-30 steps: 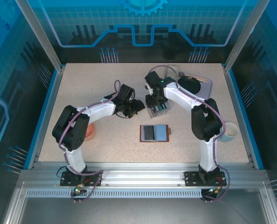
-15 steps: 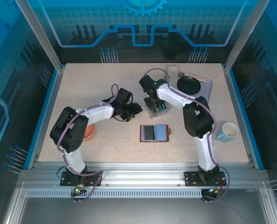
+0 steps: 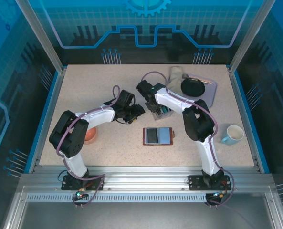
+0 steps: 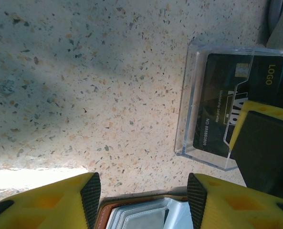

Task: Put the credit cards into the card holder
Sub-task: Pick up the credit card from the storage box.

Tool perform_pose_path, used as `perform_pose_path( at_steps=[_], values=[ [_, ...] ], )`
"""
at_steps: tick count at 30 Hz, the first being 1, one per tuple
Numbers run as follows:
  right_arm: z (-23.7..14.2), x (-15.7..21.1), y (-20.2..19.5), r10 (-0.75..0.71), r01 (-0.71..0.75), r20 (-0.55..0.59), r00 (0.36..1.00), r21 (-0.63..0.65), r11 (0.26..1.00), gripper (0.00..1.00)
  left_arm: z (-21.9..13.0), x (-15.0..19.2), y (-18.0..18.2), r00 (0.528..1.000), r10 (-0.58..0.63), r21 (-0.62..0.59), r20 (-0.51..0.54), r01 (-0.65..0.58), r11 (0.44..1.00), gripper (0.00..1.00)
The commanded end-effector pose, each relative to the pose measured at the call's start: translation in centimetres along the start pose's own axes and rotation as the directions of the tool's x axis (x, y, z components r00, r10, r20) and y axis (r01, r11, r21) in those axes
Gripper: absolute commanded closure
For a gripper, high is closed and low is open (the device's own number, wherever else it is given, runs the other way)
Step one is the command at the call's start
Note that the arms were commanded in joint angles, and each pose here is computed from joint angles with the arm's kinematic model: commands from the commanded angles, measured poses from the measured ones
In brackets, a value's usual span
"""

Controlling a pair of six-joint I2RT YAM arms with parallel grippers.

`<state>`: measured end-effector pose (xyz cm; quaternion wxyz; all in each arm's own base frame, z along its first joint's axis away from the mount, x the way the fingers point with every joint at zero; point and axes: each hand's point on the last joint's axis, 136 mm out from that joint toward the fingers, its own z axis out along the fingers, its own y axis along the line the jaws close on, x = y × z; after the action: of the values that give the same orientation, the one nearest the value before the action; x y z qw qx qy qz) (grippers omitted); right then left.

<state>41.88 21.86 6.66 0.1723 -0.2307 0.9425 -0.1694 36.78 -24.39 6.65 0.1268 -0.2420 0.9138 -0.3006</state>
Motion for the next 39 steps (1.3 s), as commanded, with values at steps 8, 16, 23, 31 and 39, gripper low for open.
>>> perform_pose_path(
  at_steps=[8, 16, 23, 31, 39],
  values=[
    [-1.2, -0.2, -0.8, -0.007, 0.007, 0.022, 1.0, 0.023, 1.0, 0.75, -0.6, -0.4, -0.1, 1.0, -0.014, 0.014, 0.02, 0.014, 1.0, 0.46],
    [-1.7, -0.3, -1.1, -0.005, 0.004, 0.031, 1.0, 0.027, 1.0, 0.82, -0.5, -0.3, -0.1, 1.0, -0.015, 0.014, 0.016, 0.015, 1.0, 0.46],
    [-1.6, -0.2, -1.5, -0.007, 0.006, 0.03, 1.0, 0.036, 0.999, 0.82, -0.4, -0.2, 0.0, 1.0, -0.015, 0.014, 0.011, 0.015, 1.0, 0.46],
    [-1.4, -0.1, -2.1, 0.005, -0.006, 0.026, 1.0, 0.021, 1.0, 0.82, -0.4, -0.3, -0.1, 1.0, -0.016, 0.016, 0.01, 0.016, 1.0, 0.46],
    [0.5, 0.6, -3.0, 0.006, -0.006, -0.013, 1.0, 0.039, 0.999, 0.78, -0.5, -0.3, -0.3, 1.0, -0.015, 0.02, 0.009, 0.014, 1.0, 0.46]
  ],
)
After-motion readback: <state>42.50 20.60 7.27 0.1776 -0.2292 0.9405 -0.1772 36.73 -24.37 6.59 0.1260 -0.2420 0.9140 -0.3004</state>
